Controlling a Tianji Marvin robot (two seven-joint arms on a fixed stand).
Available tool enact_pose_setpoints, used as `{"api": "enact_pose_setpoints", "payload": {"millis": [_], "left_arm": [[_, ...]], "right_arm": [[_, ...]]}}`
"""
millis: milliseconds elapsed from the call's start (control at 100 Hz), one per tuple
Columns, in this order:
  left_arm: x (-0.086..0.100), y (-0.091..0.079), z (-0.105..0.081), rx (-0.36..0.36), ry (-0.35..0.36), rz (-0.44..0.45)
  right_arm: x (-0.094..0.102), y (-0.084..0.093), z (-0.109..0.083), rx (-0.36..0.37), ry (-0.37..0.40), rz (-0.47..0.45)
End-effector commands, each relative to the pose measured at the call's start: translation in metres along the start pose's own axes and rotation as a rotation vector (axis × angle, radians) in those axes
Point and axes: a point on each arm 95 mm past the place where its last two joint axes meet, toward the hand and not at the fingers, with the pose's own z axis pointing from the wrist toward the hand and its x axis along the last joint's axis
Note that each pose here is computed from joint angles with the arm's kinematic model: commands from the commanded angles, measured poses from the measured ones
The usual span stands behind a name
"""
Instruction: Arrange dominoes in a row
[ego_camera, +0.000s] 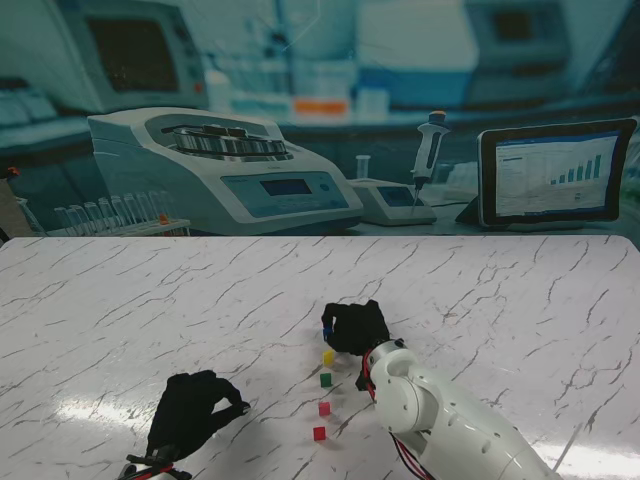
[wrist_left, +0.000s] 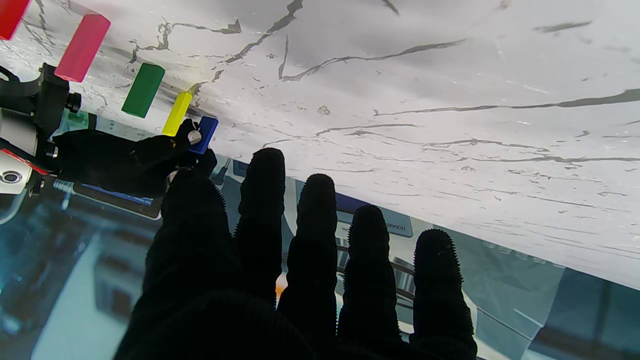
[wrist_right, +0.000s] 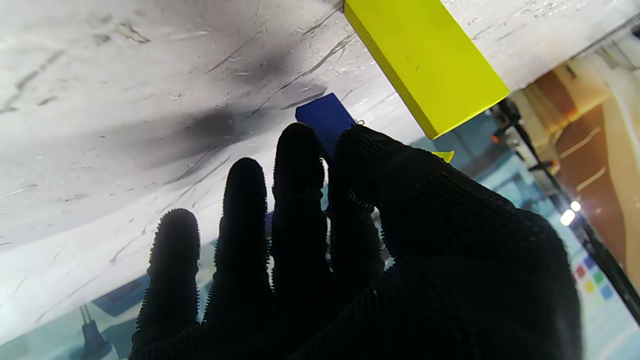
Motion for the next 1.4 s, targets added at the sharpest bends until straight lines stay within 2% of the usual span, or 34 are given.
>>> {"api": "enact_pose_setpoints", "payload": {"millis": [0,1390], "left_arm": [[0.0036,0.0031,-0.0026,-0.013,0.015,-0.022],[0.0032,0.0027,-0.0026,-0.007,0.013,-0.019]], "right_arm": [[0.0017,-0.0039,-0.0018,0.006,-0.002,0.010],[-0.0077,0.0039,-0.0066,0.092,-0.009,0.033]]}}
